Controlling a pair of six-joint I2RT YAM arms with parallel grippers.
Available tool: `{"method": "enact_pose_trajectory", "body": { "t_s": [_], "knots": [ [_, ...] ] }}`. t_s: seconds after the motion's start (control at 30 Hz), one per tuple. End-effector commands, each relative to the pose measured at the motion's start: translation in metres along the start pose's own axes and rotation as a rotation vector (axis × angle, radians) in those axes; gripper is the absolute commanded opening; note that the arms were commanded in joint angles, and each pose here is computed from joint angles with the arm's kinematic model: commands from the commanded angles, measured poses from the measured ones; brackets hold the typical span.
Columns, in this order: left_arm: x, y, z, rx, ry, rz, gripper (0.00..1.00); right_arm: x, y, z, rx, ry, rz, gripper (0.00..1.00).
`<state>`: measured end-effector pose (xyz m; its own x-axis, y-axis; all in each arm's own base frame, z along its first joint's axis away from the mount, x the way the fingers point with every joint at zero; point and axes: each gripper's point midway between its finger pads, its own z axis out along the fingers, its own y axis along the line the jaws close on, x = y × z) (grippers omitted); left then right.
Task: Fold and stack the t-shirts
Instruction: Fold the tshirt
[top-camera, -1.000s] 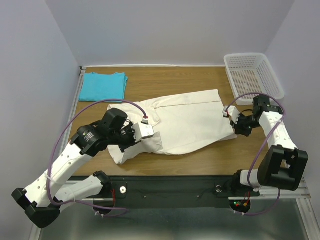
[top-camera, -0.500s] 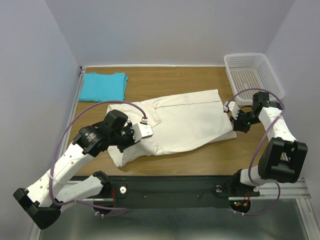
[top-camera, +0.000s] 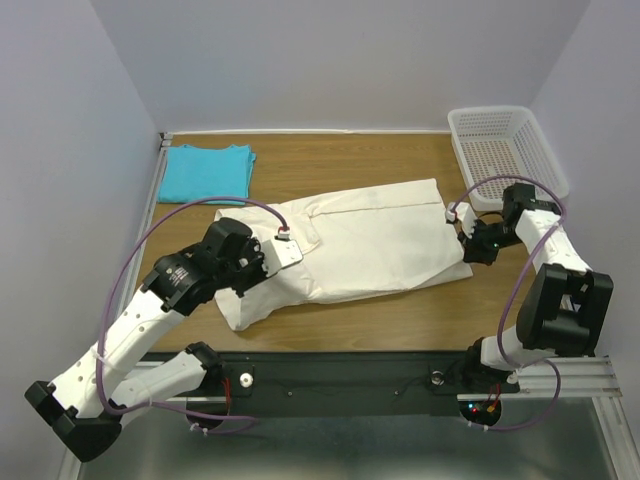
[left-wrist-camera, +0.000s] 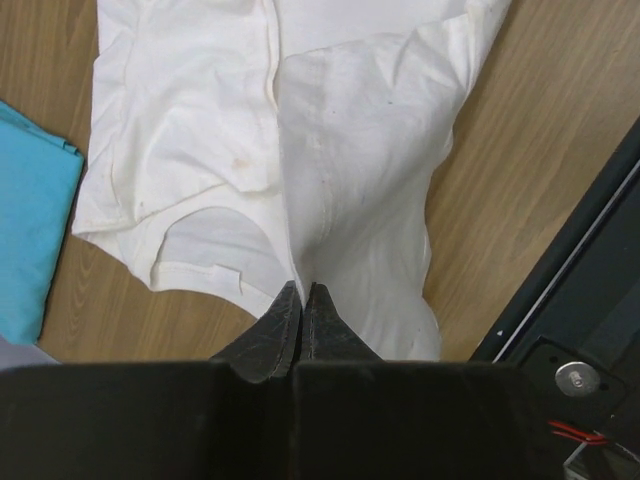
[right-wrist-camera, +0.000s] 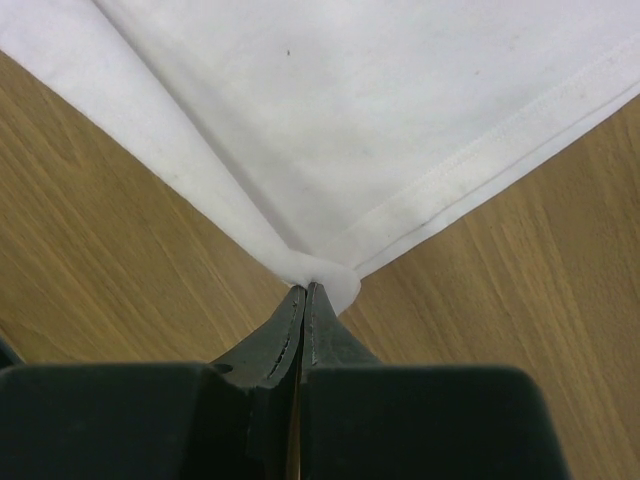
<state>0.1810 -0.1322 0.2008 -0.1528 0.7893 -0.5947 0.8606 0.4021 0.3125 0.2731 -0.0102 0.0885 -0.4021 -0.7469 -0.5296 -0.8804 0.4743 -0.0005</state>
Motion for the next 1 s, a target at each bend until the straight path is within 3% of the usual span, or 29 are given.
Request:
{"method": "enact_pose_trajectory", "body": {
  "t_s": [0.0,0.97],
  "knots": [
    [0.0,0.017,-0.002,-0.087,0.004,-0.002,0.0,-0.016,-0.02,-0.01,0.043,-0.048,-0.02,0.01],
    [0.003,0.072,0.019,-0.271,0.086,0.038,0.0,-0.047,-0.058,0.004,0.019,-0.103,-0.008,0.01]
  ]
}}
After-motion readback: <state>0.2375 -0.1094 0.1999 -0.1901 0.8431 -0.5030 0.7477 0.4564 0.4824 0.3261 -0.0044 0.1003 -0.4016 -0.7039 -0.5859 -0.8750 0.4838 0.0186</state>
